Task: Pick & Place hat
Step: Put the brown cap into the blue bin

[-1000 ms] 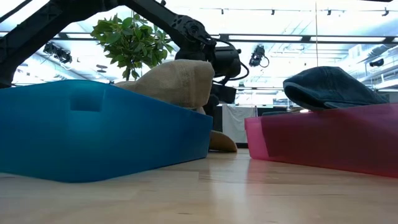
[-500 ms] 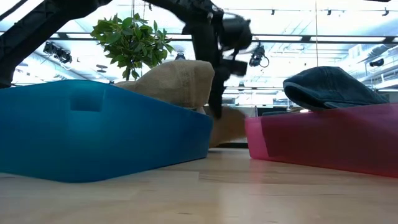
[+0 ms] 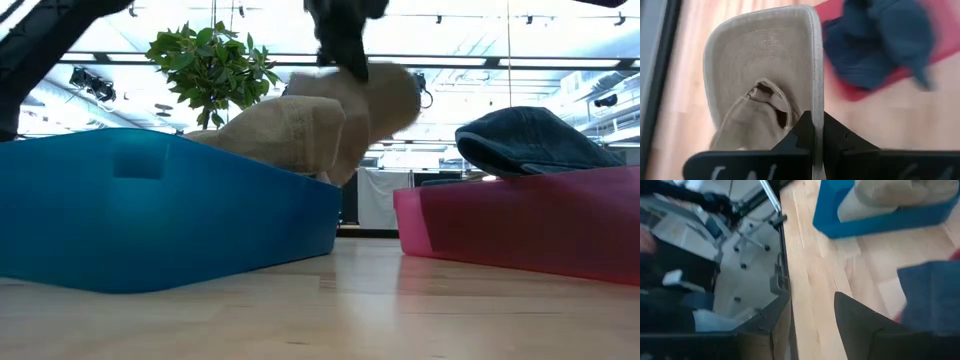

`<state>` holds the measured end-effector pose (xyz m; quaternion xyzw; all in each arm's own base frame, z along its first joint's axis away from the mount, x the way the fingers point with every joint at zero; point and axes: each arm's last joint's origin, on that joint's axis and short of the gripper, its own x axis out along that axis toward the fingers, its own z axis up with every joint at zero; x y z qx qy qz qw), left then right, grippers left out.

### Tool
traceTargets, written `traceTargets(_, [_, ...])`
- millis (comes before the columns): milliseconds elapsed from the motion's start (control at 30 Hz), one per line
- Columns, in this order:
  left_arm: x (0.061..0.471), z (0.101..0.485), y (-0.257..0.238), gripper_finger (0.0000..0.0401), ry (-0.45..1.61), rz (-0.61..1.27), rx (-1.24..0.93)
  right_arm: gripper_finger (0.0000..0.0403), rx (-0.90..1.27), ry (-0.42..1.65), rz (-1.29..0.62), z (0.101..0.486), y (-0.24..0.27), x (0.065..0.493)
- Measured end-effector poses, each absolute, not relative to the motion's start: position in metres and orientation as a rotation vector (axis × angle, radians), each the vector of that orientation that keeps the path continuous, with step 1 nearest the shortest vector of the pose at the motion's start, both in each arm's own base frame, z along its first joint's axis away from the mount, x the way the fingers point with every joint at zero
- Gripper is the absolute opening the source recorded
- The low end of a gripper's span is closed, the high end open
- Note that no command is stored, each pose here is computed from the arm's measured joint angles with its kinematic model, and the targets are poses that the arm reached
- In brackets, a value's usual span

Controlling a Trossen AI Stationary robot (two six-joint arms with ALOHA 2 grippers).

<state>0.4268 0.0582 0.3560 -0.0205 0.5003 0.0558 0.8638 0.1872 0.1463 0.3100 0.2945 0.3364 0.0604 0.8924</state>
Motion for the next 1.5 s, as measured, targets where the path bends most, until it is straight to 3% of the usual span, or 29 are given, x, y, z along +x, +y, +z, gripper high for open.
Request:
traceTargets(133, [0.408,0.385,0.05,0.0012,0.969,0.111,-0.157,0.0153,0.591,0.736,0.106,0.31,0.138,0.182])
traceTargets(367, [0.377,0.451,0.034,0.0012,0.646,0.072,-0.268,0.0153,0.566,0.714,0.103,0.314,0.131,0.181])
traceTargets(633, [0.343,0.488,0.01,0.0012,0.538,-0.086,-0.392,0.0153,0.552,0.708,0.112,0.314,0.131,0.181])
traceTargets(967, [0.332,0.484,-0.046,0.0012,0.673,-0.435,-0.371,0.0153,0.579,0.599,0.192,0.326,0.137,0.185])
traceTargets(1233, [0.326,0.475,-0.064,0.0012,0.792,-0.458,-0.41,0.0153,0.541,0.231,0.332,0.365,0.136,0.186])
traceTargets(1500, [0.326,0.476,-0.066,0.0012,0.793,-0.459,-0.423,0.0153,0.299,0.025,0.233,0.379,0.125,0.191])
